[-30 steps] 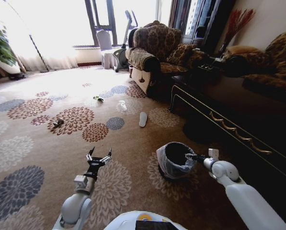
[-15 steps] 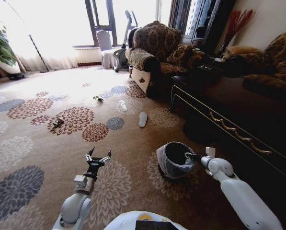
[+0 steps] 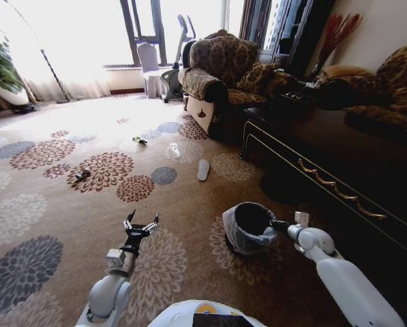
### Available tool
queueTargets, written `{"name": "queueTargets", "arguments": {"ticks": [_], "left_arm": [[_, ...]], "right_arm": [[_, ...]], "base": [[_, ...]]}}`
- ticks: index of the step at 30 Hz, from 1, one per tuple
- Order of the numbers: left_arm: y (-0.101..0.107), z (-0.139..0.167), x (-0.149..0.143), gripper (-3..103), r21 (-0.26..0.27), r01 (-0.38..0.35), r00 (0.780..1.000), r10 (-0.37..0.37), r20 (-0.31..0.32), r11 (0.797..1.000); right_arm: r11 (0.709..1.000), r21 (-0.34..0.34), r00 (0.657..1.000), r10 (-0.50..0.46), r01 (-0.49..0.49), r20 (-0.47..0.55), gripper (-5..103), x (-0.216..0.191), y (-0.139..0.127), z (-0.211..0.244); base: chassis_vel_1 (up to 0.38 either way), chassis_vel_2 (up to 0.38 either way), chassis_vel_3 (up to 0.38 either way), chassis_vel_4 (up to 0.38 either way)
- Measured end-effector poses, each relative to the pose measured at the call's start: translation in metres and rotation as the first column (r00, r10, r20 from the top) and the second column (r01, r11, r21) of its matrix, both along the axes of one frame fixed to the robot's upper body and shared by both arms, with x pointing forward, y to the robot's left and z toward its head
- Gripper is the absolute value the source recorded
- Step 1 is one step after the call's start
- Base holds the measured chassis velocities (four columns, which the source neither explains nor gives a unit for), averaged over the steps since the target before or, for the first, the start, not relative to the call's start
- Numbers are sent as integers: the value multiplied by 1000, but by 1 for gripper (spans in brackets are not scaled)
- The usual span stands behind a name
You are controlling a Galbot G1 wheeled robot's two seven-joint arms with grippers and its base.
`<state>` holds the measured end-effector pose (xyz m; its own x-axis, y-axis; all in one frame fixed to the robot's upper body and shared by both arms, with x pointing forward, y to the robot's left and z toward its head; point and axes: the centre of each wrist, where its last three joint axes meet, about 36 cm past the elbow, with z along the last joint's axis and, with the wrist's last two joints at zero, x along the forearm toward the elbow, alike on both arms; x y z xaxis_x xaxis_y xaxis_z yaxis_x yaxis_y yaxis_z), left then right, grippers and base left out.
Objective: Pick up the trash from the ground and place it into the trash bin.
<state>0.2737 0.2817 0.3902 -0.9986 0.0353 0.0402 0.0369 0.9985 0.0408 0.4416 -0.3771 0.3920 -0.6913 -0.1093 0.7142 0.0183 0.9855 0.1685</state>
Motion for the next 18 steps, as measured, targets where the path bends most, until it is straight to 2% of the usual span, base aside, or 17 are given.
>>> {"name": "queueTargets", "arguments": {"ticks": [10,14,18], "left_arm": [[1,3,0,100,2,-3,1000,3,6,1000],[0,3,0,100,-2,-9,1000,9,3,1000],[0,4,0,100,-3,-10,1000,10,2,1000]], "right_arm": [[1000,10,999,-3,2,41,3,-1,9,0],[1000,8,984,-23,22,175,2,-8,16,14],[1000,3,978,-27,27,207,1,-10,16,19]], "base": [[0,0,0,0],[0,0,0,0],[0,0,0,0]]}}
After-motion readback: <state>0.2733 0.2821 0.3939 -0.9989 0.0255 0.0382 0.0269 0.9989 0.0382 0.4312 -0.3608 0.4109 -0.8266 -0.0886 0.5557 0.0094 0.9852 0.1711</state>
